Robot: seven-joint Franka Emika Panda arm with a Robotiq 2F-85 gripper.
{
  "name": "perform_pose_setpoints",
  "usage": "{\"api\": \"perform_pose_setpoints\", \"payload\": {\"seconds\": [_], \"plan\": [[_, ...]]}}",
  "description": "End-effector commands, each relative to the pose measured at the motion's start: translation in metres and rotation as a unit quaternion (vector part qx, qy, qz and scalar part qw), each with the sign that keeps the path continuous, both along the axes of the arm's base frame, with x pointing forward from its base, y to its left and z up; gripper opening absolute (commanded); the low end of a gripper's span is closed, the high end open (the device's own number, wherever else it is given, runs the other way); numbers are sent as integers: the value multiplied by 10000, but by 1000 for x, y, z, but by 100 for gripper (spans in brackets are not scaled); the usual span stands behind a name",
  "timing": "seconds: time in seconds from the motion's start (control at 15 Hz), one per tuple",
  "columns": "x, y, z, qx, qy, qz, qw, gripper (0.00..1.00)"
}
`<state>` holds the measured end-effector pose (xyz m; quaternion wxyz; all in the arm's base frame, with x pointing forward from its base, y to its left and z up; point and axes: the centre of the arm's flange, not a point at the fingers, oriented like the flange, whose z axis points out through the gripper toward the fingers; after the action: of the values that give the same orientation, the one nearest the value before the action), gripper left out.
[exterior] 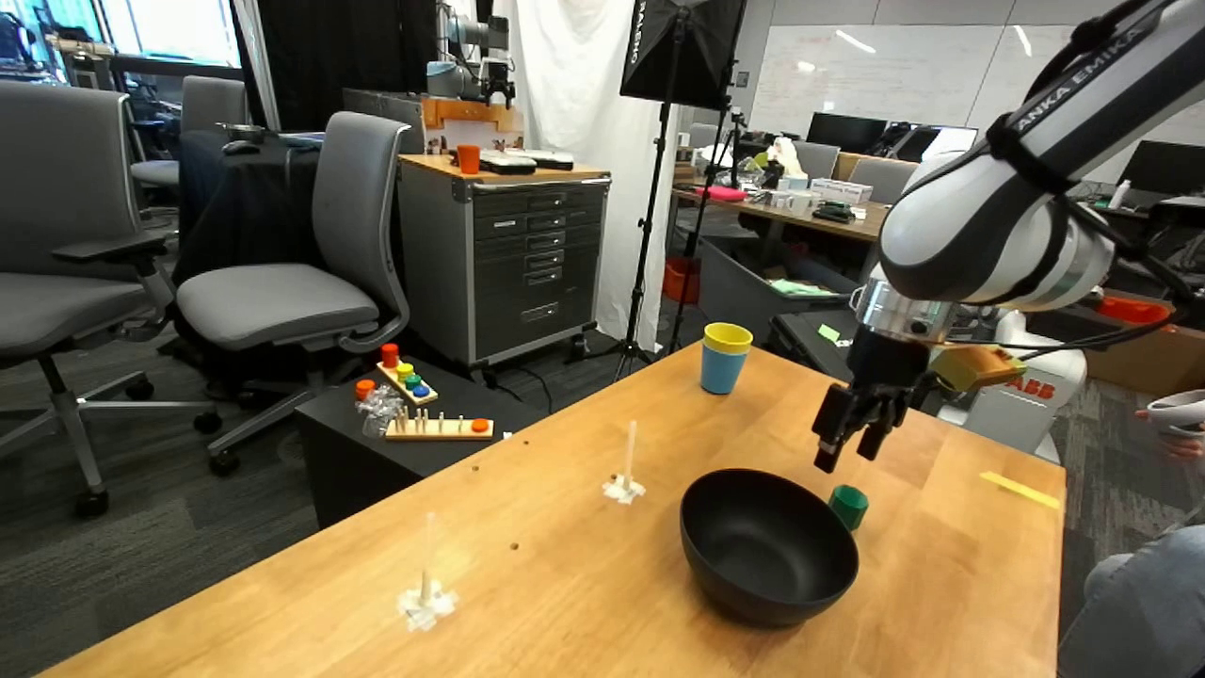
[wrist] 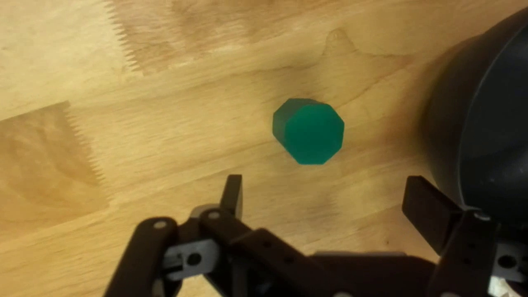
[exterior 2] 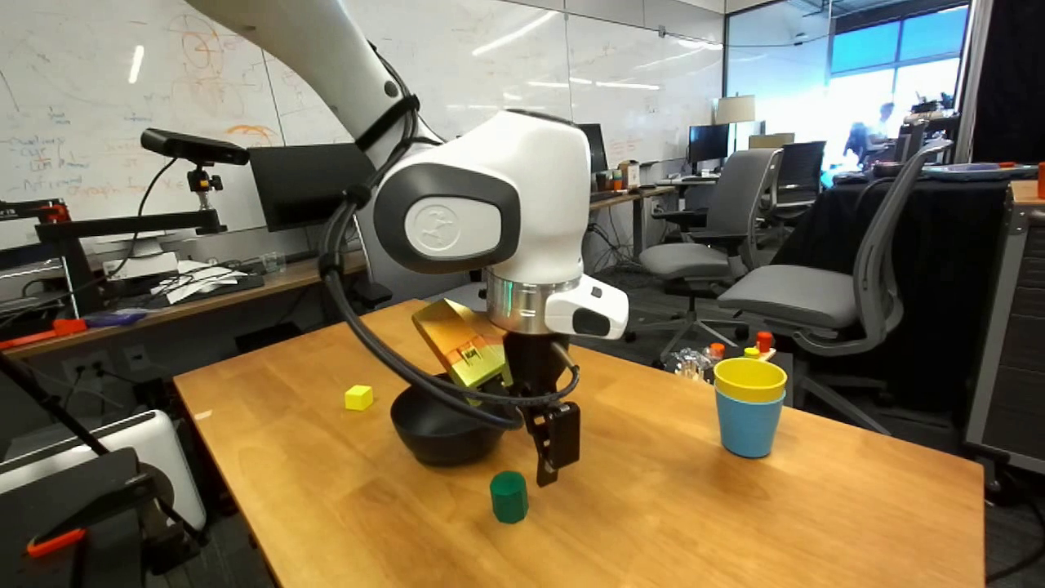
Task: Put the green block inside the black bowl then place the yellow block on top of the green block
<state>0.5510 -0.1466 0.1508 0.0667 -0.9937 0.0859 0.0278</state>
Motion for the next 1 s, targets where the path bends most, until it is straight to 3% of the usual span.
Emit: {"api": "perform_pose_setpoints", "payload": {"seconds": [0.0, 0.4, 0.47, 0.53, 0.93], "plan": [[14, 7, -20, -107, 276, 194, 9994, 100], [2, 12, -41, -304, 526, 291, 9977, 100], [2, 12, -43, -300, 527, 292, 9977, 75], [1, 12, -44, -311, 506, 294, 9978, 74], [1, 10, -40, -320, 394, 242, 9984, 27]]}}
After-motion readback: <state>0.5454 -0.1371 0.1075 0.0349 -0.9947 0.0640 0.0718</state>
